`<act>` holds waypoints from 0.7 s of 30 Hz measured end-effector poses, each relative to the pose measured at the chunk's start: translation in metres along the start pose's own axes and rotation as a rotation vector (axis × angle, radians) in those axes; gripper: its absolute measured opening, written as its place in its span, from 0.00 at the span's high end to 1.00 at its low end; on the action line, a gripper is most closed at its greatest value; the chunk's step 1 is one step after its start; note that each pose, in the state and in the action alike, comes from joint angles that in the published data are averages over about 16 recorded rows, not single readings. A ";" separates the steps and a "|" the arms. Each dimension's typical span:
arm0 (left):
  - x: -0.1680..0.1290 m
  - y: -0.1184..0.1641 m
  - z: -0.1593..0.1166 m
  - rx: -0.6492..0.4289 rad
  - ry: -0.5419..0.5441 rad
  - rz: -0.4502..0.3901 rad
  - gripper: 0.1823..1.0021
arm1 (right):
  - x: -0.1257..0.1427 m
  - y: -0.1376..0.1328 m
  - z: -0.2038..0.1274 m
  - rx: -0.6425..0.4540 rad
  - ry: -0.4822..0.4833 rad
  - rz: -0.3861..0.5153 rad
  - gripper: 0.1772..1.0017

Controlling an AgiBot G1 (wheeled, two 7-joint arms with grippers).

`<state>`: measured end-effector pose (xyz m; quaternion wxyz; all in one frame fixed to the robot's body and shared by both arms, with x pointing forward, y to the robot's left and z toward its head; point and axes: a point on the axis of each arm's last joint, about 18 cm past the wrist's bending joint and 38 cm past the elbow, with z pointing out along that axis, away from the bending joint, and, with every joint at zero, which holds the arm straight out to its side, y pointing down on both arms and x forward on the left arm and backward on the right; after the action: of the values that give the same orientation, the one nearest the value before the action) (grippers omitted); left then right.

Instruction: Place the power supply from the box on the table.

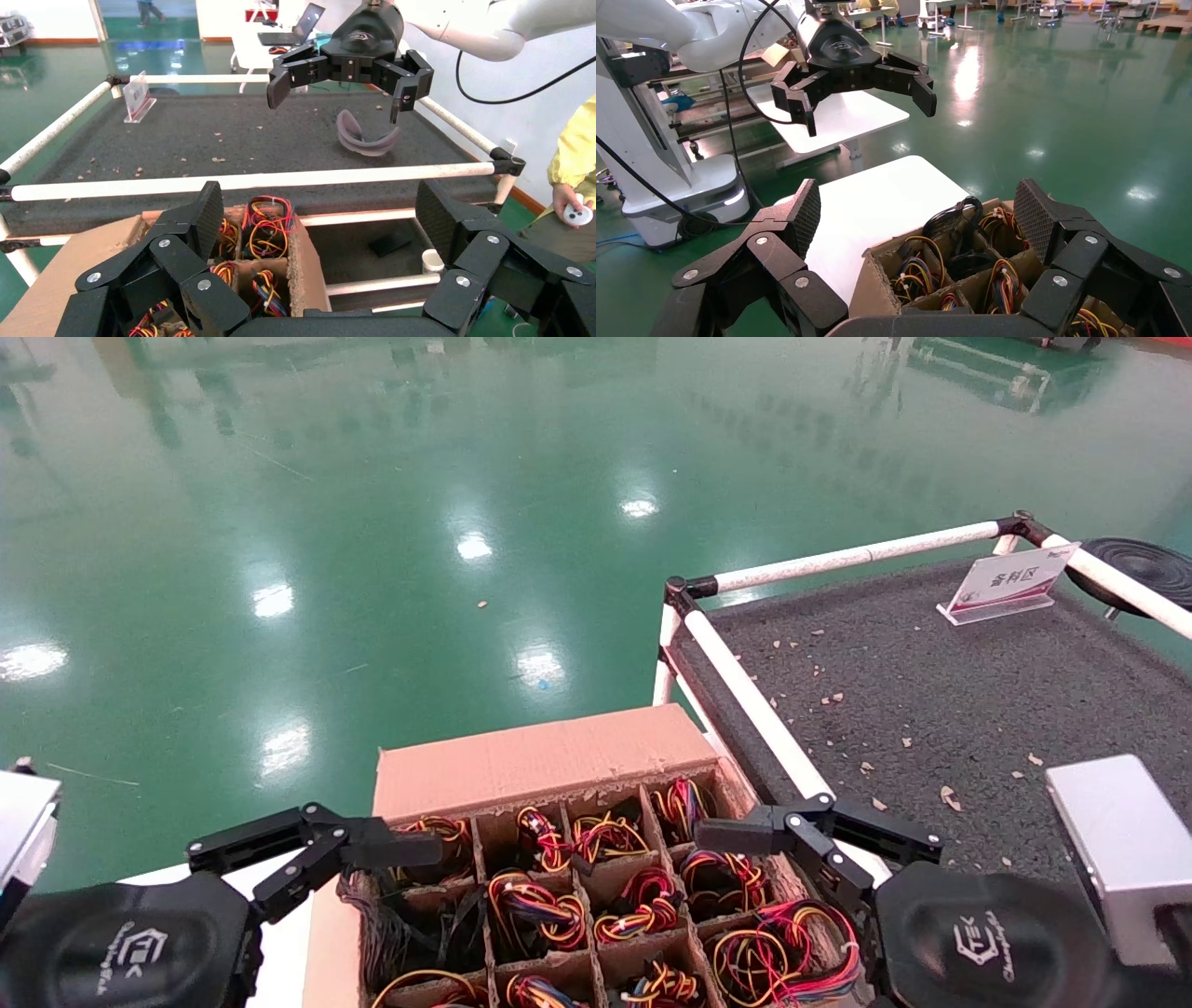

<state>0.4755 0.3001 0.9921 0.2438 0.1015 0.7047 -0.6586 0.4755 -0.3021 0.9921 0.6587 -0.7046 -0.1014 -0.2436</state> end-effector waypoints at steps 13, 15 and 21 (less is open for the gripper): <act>0.000 0.000 0.000 0.000 0.000 0.000 0.00 | 0.000 0.000 0.000 0.000 0.000 0.000 0.00; 0.000 0.000 0.000 0.000 0.000 0.000 0.00 | 0.000 0.000 0.000 0.000 0.000 0.000 0.00; 0.000 0.000 0.000 0.000 0.000 0.000 0.00 | 0.000 0.000 0.000 0.000 0.000 0.000 0.00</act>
<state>0.4755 0.3001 0.9921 0.2438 0.1015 0.7047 -0.6586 0.4755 -0.3021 0.9921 0.6587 -0.7046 -0.1014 -0.2436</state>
